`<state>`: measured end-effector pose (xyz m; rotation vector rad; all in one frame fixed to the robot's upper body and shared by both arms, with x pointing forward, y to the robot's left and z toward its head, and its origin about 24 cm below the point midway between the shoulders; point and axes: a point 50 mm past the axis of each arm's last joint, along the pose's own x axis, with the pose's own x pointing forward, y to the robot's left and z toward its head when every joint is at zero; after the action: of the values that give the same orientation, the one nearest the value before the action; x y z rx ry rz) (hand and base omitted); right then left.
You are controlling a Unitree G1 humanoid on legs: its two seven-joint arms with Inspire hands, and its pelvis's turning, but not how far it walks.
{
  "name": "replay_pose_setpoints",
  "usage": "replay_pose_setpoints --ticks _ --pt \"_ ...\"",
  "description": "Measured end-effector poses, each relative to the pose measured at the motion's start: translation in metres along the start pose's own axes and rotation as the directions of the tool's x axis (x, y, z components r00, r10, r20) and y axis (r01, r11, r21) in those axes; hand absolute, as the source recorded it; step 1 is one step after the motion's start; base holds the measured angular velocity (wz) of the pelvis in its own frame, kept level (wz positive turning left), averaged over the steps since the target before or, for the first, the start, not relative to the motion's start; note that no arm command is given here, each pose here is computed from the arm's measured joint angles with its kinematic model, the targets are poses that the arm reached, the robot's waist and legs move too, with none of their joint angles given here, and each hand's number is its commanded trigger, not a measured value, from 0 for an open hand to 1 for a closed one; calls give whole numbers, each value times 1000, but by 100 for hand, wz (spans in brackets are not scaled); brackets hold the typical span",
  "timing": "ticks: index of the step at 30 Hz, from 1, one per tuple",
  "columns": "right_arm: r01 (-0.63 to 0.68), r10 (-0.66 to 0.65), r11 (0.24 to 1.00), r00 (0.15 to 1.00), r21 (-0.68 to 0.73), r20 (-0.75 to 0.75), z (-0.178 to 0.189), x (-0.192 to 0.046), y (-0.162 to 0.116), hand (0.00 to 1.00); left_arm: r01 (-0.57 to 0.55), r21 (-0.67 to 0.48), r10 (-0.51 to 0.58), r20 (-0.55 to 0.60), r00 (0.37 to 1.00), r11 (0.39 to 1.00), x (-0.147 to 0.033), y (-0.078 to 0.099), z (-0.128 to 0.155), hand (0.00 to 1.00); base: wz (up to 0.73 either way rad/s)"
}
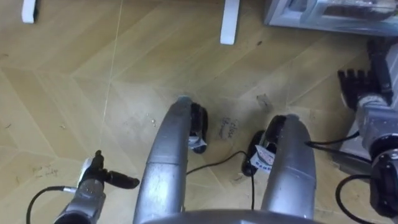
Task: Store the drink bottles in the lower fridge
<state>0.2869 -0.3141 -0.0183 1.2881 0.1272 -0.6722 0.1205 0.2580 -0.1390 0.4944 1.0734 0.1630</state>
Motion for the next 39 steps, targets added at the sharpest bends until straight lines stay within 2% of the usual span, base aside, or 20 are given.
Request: replay_pose_setpoints --ticks 5,12,15,20,28,33,39 --pt "-105 105 994 994 -2 11 6 4 30 0 -8 8 7 31 999 1000 -2 5 0 0 19" --pt "-47 47 998 999 -39 -2 10 5 28 0 0 19 -1 25 1000 1000 -6 8 -10 0 12" --pt "-22 22 998 1000 -54 -5 12 5 36 0 -9 23 8 18 1000 1000 -10 14 -22 0 2" --pt "-42 42 996 999 -76 -2 13 7 68 0 -50 -22 49 -41 998 999 -18 28 -48 0 1" --pt "-105 111 979 994 -176 22 20 3 109 0 -76 -25 75 -24 997 997 -27 34 -58 0 4" --pt "-138 152 970 987 -198 55 24 0 123 0 -88 -15 88 -33 996 996 -28 39 -62 0 14" --pt "-84 102 978 991 -189 85 26 0 121 0 -89 -9 88 -46 995 996 -30 39 -67 0 7"
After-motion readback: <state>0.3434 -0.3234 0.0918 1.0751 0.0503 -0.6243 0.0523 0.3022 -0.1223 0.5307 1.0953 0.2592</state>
